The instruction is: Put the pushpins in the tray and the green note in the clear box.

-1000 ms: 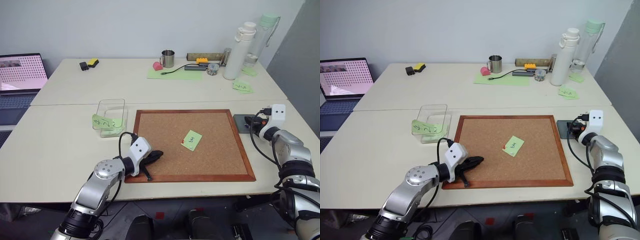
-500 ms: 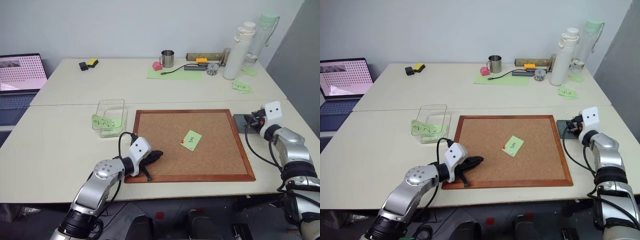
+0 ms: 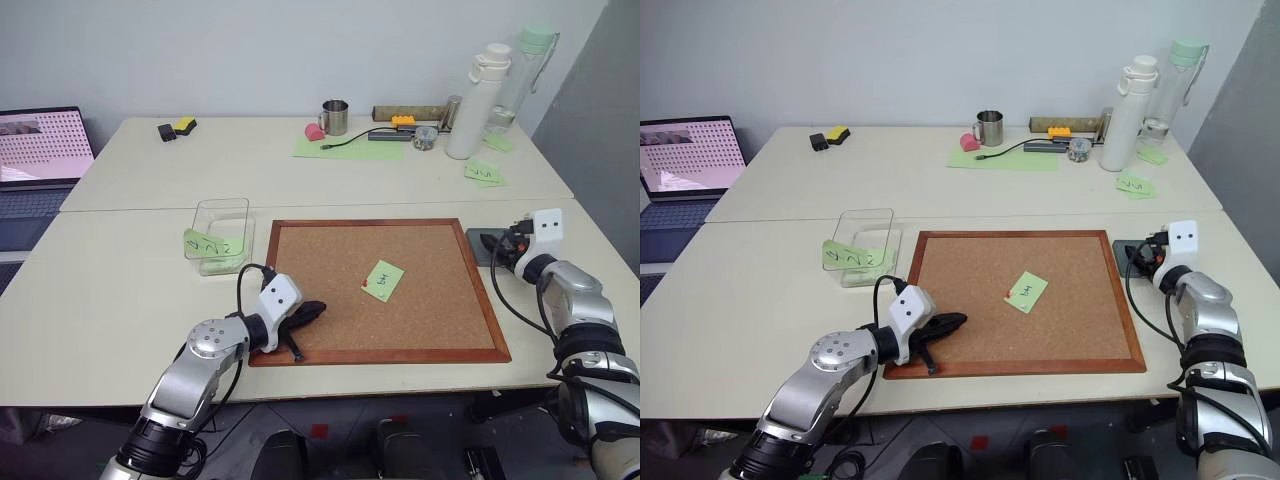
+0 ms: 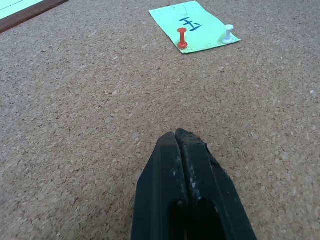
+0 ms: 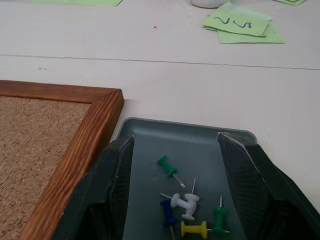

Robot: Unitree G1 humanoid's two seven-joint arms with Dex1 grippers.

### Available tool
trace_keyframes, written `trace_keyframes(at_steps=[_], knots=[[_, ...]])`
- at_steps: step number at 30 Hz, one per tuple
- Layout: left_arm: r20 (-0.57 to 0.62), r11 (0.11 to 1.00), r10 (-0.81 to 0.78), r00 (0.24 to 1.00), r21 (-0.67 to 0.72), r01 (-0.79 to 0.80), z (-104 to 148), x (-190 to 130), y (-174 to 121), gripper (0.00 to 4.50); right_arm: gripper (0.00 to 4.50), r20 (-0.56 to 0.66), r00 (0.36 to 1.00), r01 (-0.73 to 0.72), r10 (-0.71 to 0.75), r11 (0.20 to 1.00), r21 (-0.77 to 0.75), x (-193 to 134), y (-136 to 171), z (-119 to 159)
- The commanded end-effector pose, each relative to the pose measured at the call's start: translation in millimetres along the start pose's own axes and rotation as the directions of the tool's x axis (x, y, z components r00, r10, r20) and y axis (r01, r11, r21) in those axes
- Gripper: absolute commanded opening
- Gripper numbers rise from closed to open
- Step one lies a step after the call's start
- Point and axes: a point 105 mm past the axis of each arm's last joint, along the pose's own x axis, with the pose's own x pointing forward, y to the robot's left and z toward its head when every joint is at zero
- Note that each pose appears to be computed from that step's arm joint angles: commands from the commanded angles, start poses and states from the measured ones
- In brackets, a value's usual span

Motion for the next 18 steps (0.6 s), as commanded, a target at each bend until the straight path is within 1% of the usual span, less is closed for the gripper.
trace_keyframes(at_steps=[1, 3, 5, 7, 9, 12, 16, 18], knots=[[-0.131, 0.998, -0.005, 0.991, -0.070, -0.004, -35, -4, -5, 0.00, 2.78, 0.135, 0.984, -0.104, 0.115, 0.991, -0.085, -9, 16, 40], [-0.129, 0.997, -0.002, 0.992, -0.071, -0.007, -34, -5, -5, 0.00, 2.78, 0.187, 0.951, -0.237, 0.245, 0.969, -0.066, -21, 43, 55], [-0.128, 0.997, 0.000, 0.992, -0.072, -0.009, -33, -6, -4, 0.00, 2.78, 0.201, 0.904, -0.368, 0.378, 0.926, -0.087, -37, 74, 63], [-0.129, 0.997, 0.000, 0.992, -0.073, -0.010, -33, -7, -4, 0.00, 2.78, 0.174, 0.851, -0.481, 0.496, 0.868, -0.123, -56, 110, 61], [-0.129, 0.997, -0.002, 0.992, -0.075, -0.008, -33, -7, -4, 0.00, 2.78, 0.123, 0.800, -0.567, 0.588, 0.807, -0.166, -72, 146, 50], [-0.128, 0.997, -0.007, 0.992, -0.078, -0.003, -33, -6, -5, 0.00, 2.78, 0.078, 0.763, -0.620, 0.642, 0.760, -0.194, -84, 175, 37], [-0.124, 0.997, -0.020, 0.992, -0.078, 0.010, -32, -3, -7, 0.00, 2.78, 0.049, 0.733, -0.660, 0.678, 0.727, -0.190, -84, 204, 20], [-0.125, 0.997, -0.024, 0.992, -0.077, 0.014, -32, -3, -7, 0.00, 2.78, 0.037, 0.732, -0.664, 0.680, 0.724, -0.185, -80, 213, 12]])
